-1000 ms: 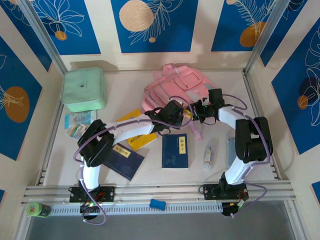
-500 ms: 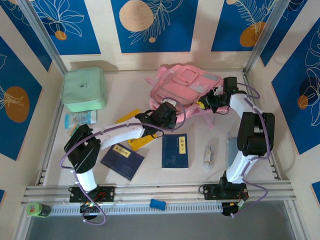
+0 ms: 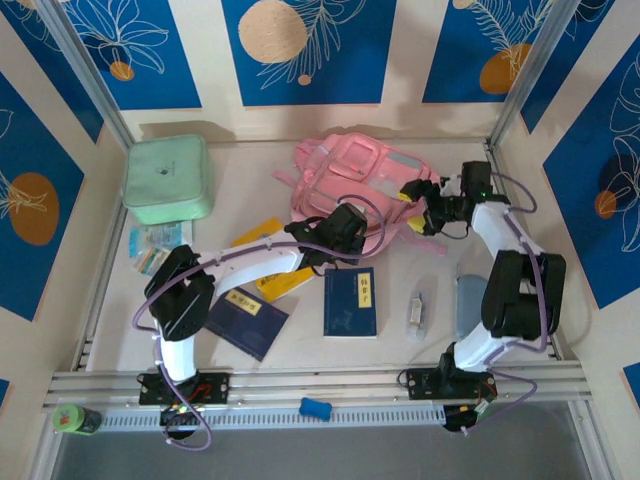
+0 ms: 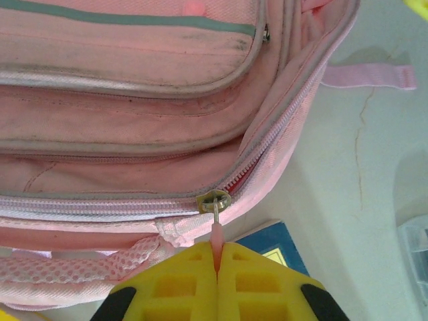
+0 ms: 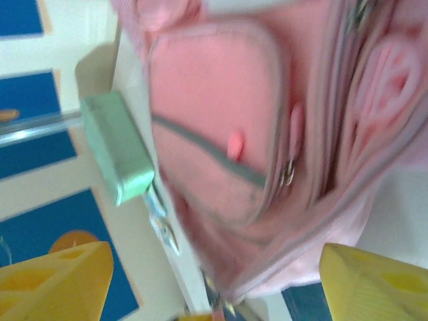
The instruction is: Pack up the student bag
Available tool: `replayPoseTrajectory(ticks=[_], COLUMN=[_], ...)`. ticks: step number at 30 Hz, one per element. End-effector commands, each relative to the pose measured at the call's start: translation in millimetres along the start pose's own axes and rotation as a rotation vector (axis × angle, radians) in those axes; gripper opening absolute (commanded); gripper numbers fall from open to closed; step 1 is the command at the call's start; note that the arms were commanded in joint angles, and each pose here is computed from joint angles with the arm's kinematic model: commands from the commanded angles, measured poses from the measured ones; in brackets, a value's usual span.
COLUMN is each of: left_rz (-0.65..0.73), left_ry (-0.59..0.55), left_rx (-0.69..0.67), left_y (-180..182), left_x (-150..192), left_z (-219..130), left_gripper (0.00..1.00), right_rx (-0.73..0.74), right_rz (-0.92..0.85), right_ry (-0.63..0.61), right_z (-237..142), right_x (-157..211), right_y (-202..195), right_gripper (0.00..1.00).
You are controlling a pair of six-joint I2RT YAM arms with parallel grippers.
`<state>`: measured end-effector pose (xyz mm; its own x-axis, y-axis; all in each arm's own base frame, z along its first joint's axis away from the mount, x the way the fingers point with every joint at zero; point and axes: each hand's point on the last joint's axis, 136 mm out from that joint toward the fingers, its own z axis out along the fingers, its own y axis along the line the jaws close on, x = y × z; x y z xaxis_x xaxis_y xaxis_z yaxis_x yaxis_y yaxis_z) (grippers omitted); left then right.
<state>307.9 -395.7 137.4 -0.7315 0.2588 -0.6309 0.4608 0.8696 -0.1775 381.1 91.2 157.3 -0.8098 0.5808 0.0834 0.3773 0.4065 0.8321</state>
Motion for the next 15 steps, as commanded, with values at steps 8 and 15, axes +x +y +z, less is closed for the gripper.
replayPoseTrajectory(ticks=[8, 15], left_rz=[-0.038, -0.033], left_ry=[-0.057, -0.058], left_rx=[0.012, -0.048], left_y=[-9.4, 6.5], left_x=[-21.4, -16.0], left_z=[-8.3, -12.5], left_gripper=[0.00, 0.00], right_rx=[-0.006, 0.134], right_rz=[0.106, -0.059], right_ry=[0.077, 0.065], right_z=[62.3, 83.6], right_x=[50.0, 50.6], right_y=[3.8, 3.0], right_gripper=[0.70, 0.21])
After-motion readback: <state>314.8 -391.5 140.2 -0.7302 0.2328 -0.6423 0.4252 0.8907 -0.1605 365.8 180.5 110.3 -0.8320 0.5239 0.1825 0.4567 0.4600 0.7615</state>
